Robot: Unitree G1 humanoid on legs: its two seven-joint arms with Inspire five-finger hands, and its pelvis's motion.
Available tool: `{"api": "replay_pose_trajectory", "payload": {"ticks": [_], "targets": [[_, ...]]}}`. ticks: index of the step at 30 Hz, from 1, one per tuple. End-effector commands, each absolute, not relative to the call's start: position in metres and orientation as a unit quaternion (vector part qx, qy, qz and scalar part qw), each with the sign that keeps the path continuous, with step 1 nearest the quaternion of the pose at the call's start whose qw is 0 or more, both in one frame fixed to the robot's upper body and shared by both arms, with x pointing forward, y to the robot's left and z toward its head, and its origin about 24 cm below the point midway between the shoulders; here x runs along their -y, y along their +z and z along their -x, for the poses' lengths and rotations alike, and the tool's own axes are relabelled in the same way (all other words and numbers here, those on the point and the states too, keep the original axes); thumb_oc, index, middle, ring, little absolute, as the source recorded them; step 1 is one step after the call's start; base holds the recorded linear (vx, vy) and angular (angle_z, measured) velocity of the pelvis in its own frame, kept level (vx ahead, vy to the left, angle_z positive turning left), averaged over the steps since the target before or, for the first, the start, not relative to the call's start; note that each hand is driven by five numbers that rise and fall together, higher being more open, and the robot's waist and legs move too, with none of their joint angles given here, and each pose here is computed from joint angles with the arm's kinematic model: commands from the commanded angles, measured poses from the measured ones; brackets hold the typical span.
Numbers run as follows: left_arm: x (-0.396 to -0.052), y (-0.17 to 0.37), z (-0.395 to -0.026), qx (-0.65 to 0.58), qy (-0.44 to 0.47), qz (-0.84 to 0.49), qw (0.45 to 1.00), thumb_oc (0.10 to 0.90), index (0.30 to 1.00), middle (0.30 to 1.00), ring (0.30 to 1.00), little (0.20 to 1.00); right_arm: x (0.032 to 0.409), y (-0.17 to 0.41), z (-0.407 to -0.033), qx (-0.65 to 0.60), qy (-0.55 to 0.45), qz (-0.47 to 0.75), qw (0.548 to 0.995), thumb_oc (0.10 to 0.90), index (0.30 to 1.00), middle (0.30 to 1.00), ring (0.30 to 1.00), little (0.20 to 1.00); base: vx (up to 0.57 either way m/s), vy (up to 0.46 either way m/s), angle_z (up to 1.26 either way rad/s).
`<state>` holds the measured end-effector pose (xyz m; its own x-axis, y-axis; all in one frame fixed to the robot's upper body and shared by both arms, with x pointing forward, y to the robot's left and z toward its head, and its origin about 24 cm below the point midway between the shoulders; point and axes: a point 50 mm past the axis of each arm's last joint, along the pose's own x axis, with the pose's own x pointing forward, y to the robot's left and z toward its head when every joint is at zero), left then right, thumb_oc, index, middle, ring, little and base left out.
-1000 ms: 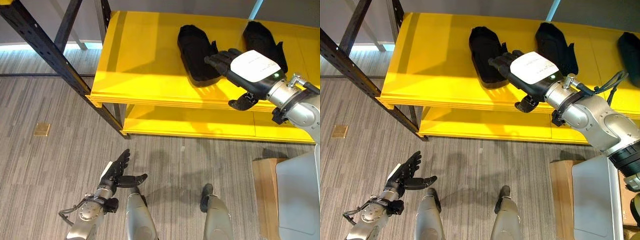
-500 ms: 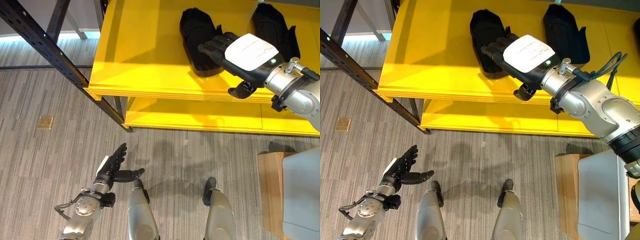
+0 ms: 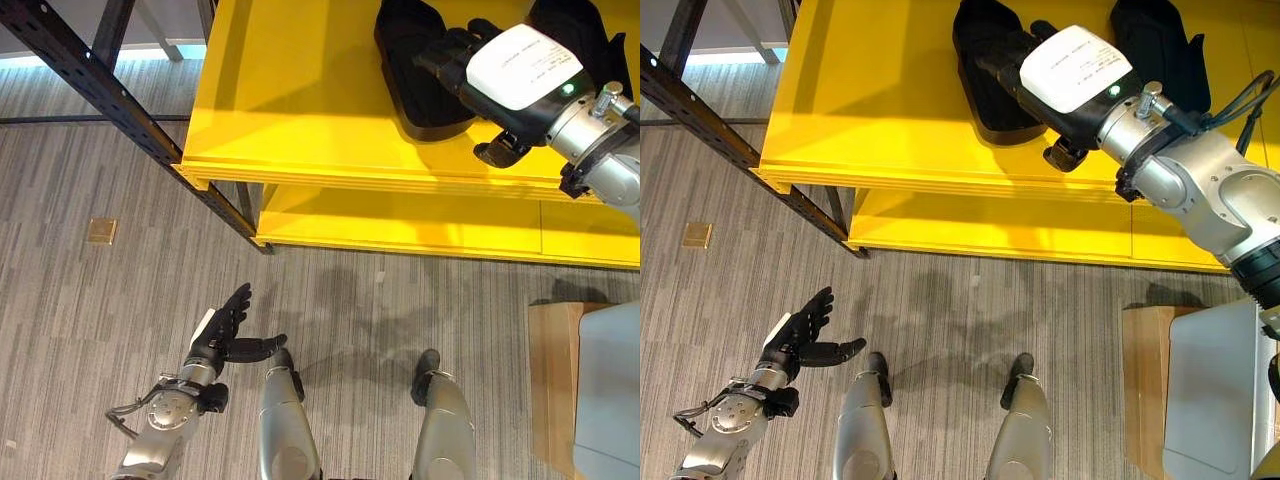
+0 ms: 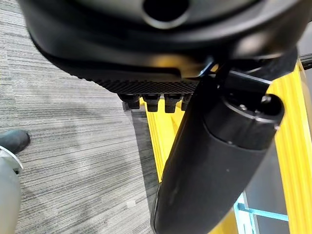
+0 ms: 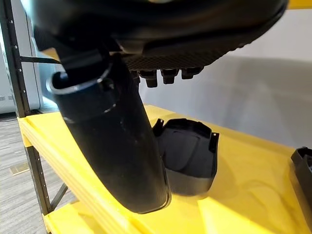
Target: Move parts from the plastic box to the shelf.
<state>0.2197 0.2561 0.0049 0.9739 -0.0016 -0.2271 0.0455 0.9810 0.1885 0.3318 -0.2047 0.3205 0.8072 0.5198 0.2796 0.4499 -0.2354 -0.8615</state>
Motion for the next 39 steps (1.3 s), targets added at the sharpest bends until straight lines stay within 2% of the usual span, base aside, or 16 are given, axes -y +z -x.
{"api": "replay_pose_trajectory", "payload": {"ticks": [1,17,39], "targets": [[-0.273,0.034,-0.213,-0.044,-0.001,-0.118,0.992,0.900,1.000,1.000,1.000,1.000,0.198,0.389,-0.308,0.410,-0.080,0.757,0.503,0.900,1.000,1.000,1.000,1.000,0.00,0.000,0.00],[-0.278,0.038,-0.211,-0.039,0.012,-0.123,0.992,0.900,1.000,1.000,1.000,1.000,0.197,0.401,-0.305,0.434,-0.112,0.745,0.493,0.900,1.000,1.000,1.000,1.000,0.00,0.000,0.00],[-0.283,0.046,-0.211,-0.024,0.018,-0.138,0.990,0.900,1.000,1.000,1.000,1.000,0.194,0.403,-0.306,0.464,-0.140,0.711,0.510,0.900,1.000,1.000,1.000,1.000,0.00,0.000,0.00]]}}
